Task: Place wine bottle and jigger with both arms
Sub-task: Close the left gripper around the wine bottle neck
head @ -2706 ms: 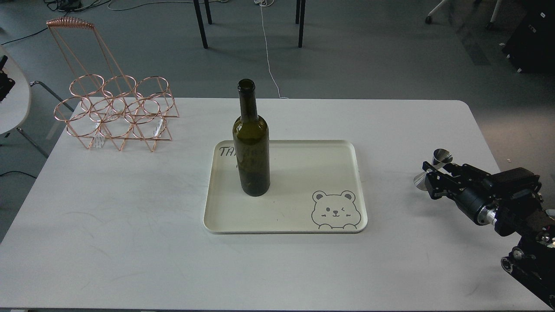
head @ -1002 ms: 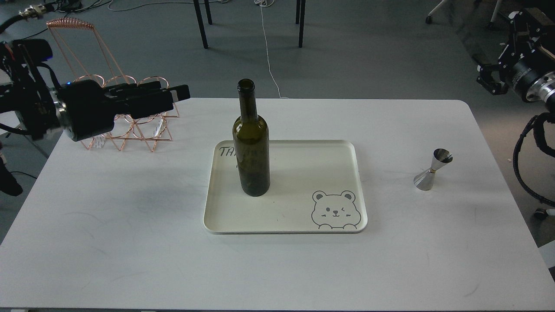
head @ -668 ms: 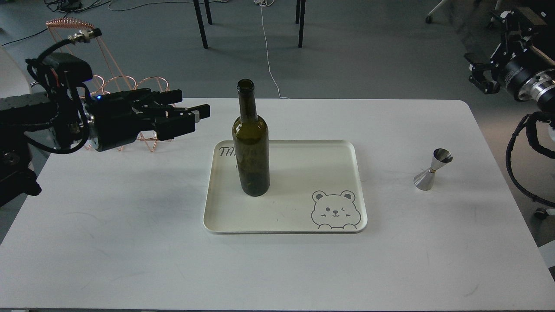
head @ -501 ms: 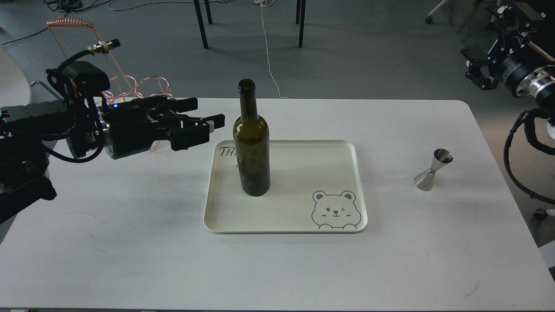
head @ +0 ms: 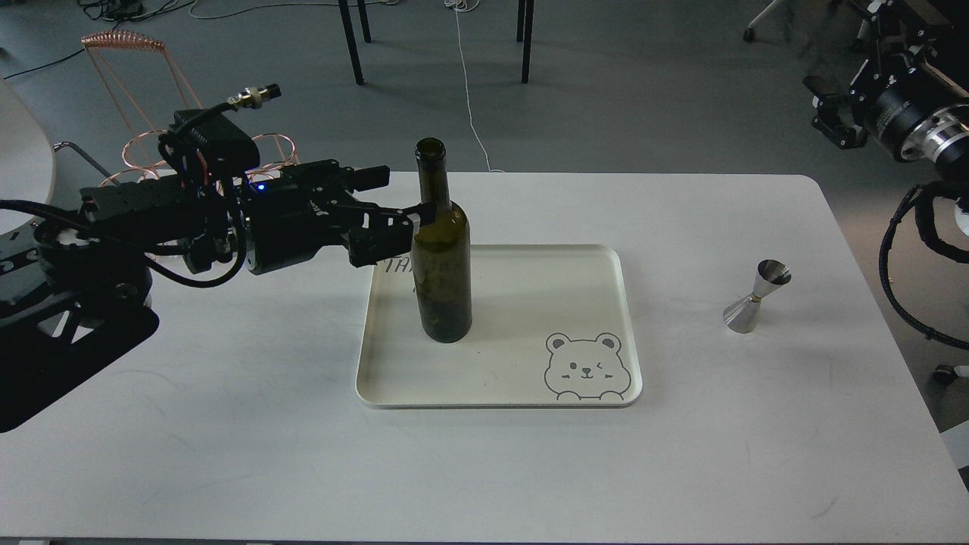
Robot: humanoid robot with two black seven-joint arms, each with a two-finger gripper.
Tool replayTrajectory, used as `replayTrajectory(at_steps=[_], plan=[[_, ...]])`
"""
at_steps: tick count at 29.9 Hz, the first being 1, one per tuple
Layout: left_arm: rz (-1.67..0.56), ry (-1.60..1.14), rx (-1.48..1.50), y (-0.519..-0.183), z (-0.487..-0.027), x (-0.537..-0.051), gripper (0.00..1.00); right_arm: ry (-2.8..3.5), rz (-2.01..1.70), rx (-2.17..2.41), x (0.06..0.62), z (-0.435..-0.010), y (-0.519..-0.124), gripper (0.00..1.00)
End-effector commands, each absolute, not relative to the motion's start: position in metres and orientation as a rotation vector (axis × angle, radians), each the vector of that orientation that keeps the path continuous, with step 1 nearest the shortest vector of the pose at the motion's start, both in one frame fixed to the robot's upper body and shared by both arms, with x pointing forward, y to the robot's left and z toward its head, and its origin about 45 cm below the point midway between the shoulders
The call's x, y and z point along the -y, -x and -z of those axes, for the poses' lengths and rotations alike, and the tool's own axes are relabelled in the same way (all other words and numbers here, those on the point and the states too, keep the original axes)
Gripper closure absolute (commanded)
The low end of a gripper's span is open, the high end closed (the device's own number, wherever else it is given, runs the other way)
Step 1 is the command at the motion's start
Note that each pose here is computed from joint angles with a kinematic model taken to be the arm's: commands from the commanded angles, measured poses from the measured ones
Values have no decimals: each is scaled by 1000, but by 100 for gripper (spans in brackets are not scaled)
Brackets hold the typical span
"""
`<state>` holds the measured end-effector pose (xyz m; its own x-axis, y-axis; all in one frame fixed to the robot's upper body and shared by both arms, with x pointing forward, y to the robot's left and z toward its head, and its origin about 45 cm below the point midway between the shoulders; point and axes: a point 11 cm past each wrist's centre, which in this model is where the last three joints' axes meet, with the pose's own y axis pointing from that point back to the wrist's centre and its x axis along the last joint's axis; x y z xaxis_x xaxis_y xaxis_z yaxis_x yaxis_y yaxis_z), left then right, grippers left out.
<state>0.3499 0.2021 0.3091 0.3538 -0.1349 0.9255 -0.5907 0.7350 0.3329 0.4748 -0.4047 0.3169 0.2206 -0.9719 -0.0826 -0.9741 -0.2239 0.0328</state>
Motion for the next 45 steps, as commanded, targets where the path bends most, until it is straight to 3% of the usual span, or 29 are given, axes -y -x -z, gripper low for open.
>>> replayTrajectory(at_steps=[1, 18, 31, 34, 45], plan=[[-343, -684, 1206, -350, -311, -192, 13, 2441, -137, -1946, 405, -314, -474, 2], [-389, -685, 1220, -371, -314, -182, 14, 2448, -145, -1946, 405, -312, -474, 2], [-381, -680, 1218, -369, -312, -180, 36, 2444, -138, -1947, 405, -315, -474, 2], [-379, -681, 1219, -368, -312, -181, 48, 2442, -137, -1948, 406, -315, -474, 2], [-366, -673, 1224, -365, -313, -180, 75, 2439, -135, -1953, 407, -315, -474, 2]])
